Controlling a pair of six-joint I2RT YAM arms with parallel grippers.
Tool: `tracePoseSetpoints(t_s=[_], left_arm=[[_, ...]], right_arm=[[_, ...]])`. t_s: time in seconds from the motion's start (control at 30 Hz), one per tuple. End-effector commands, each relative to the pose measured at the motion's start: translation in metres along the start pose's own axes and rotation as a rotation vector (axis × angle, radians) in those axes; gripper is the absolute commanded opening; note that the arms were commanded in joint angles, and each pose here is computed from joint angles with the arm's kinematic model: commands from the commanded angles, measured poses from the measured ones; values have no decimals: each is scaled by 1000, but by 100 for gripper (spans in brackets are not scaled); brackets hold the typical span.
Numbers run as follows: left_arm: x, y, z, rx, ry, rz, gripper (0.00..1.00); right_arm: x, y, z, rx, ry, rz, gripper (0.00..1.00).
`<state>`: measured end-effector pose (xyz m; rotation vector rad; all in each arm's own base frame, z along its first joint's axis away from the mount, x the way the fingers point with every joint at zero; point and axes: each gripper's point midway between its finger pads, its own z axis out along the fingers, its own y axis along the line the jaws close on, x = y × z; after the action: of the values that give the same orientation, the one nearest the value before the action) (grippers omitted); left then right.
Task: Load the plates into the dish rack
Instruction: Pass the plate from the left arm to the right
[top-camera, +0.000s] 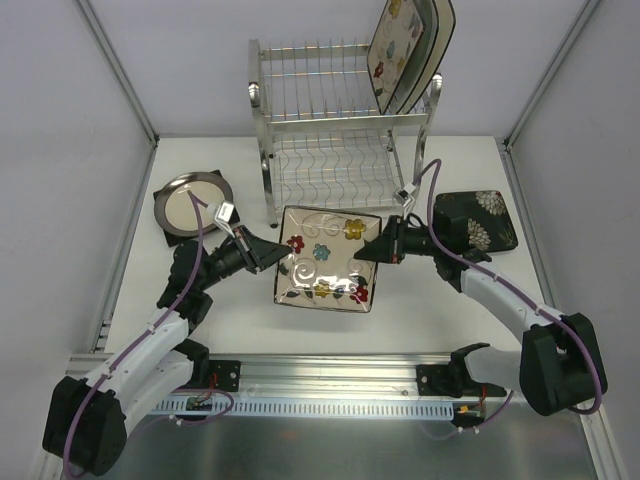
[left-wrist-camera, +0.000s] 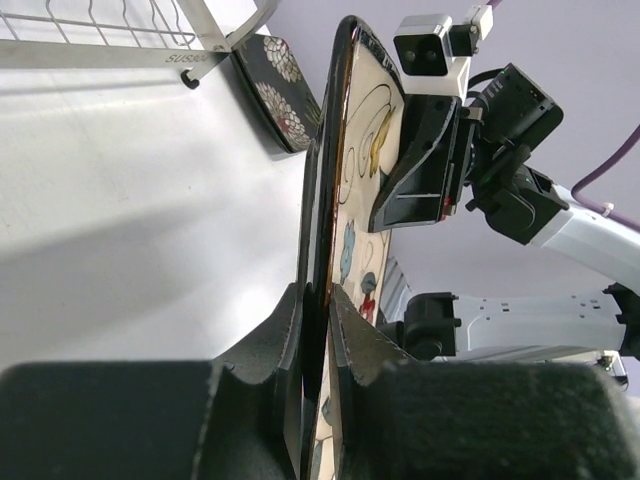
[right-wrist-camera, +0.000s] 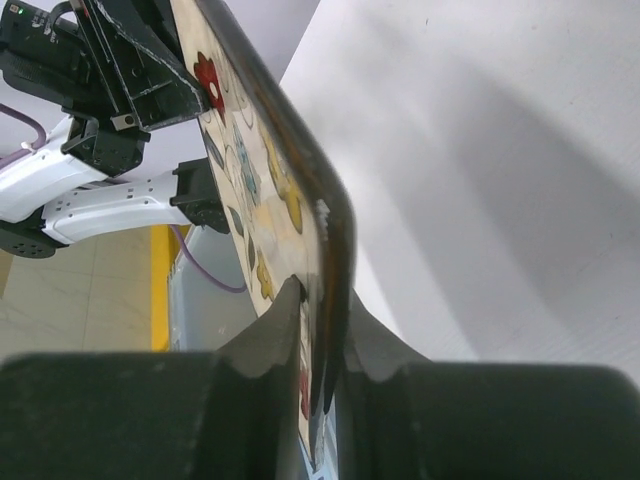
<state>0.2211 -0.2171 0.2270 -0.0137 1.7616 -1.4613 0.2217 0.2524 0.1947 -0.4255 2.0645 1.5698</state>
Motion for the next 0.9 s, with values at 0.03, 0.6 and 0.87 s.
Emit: tracePoseSetpoints(t_s=[0.03,0.6,0.87], left_arm=[[-40,-84,-7,265,-120,115,0],[-43,-54,-5,85,-119,183,79],[-53,-37,-17,-95,-131,321,95]], right_arm=[[-31,37,-4,-82,-58,-184,2],[-69,104,-43,12,-158,-377,1],[-105,162,-75,74,-262,-521,1]])
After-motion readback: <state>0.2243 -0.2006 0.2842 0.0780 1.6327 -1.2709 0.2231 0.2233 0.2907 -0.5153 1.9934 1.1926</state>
